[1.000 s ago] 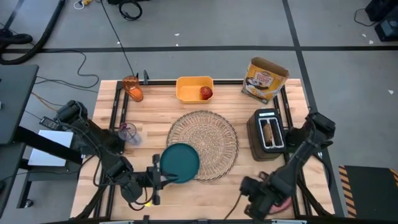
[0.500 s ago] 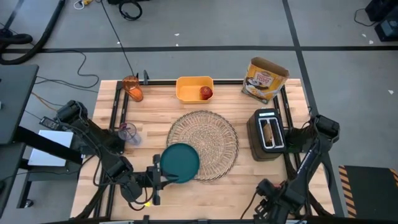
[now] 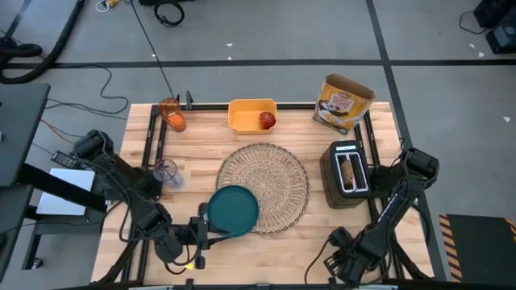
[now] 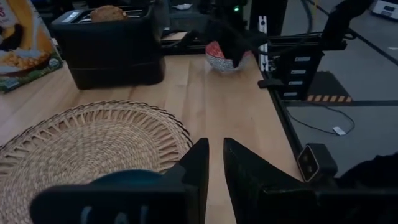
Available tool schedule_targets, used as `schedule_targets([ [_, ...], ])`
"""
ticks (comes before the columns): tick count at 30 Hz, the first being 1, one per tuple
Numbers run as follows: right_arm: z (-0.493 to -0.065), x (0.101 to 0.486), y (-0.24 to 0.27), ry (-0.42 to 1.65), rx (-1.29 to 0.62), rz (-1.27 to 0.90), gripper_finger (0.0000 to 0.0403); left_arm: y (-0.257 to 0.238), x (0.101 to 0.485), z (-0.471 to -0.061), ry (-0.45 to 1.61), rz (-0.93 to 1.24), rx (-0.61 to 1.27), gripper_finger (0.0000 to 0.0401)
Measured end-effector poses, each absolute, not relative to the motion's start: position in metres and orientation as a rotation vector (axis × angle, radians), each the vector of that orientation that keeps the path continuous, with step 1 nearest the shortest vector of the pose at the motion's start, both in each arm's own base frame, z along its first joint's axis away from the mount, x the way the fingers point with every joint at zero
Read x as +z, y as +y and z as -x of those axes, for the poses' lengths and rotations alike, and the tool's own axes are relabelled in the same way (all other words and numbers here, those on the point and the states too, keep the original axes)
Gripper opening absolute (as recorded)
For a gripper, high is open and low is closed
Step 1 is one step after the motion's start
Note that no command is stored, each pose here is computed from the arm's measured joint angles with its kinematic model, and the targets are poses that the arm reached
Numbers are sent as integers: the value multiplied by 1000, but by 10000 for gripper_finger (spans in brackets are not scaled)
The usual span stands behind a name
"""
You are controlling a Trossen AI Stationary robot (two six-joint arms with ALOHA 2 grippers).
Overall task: Arrange a breakfast setting
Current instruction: Put the red bowl in the center of the brown table mat
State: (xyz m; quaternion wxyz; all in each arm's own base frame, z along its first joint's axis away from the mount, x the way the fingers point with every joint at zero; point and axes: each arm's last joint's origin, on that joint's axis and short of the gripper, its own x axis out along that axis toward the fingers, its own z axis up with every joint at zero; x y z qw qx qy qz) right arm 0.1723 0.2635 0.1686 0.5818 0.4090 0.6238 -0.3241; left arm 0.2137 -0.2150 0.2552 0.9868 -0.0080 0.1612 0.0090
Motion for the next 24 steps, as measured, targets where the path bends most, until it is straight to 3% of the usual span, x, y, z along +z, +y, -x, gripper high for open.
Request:
schedule_targets([
  [10,-172,170,262,1452,-779,-958,22,-219,255,-210,326,4,0,55],
  [16,-179,178,263,1472,-763,-948,27,-219,255,-209,326,-11,-6,55],
  [24,-228,229,260,1291,-458,-809,22,-233,255,-193,324,-113,-90,55],
])
